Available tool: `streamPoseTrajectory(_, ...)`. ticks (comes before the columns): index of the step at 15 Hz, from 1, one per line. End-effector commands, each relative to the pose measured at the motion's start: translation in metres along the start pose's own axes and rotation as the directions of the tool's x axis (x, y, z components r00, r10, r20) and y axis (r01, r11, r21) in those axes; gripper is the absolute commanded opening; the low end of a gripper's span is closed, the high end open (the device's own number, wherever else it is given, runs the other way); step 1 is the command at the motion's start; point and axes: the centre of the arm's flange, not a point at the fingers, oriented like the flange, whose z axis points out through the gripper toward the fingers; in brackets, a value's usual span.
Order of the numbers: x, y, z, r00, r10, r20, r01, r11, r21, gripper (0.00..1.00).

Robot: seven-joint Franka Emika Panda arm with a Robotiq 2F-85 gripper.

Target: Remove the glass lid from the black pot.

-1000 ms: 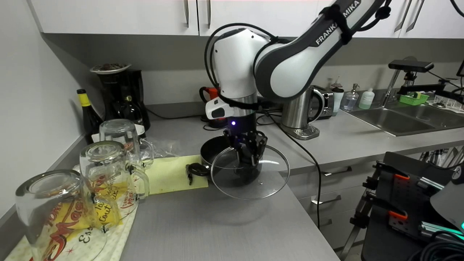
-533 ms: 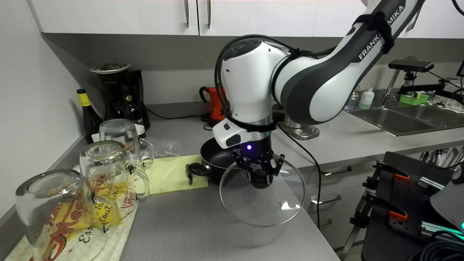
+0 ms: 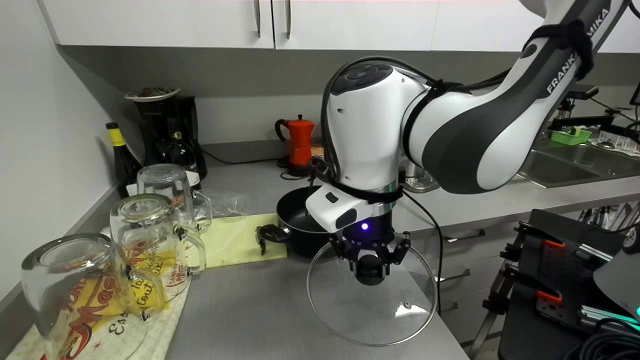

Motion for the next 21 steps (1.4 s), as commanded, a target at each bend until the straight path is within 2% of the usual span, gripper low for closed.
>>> streamPoseTrajectory(1, -0.004, -0.012, -0.008, 0.995, -0.087, -0.052, 0.086, 0.996, -0.031, 0.25)
streamPoseTrajectory(8, -0.014, -0.005, 0.013, 0.961, -0.174, -0.215, 0.169, 0.985, -0.043, 0.25)
streamPoseTrajectory(15, -0.024, -0.001, 0.057, 0.946, -0.208, -0.251, 0.22, 0.975, 0.023, 0.25)
streamPoseTrajectory(21, -0.018, -0.004, 0.092, 0.934, -0.236, -0.27, 0.249, 0.968, 0.018, 0.25)
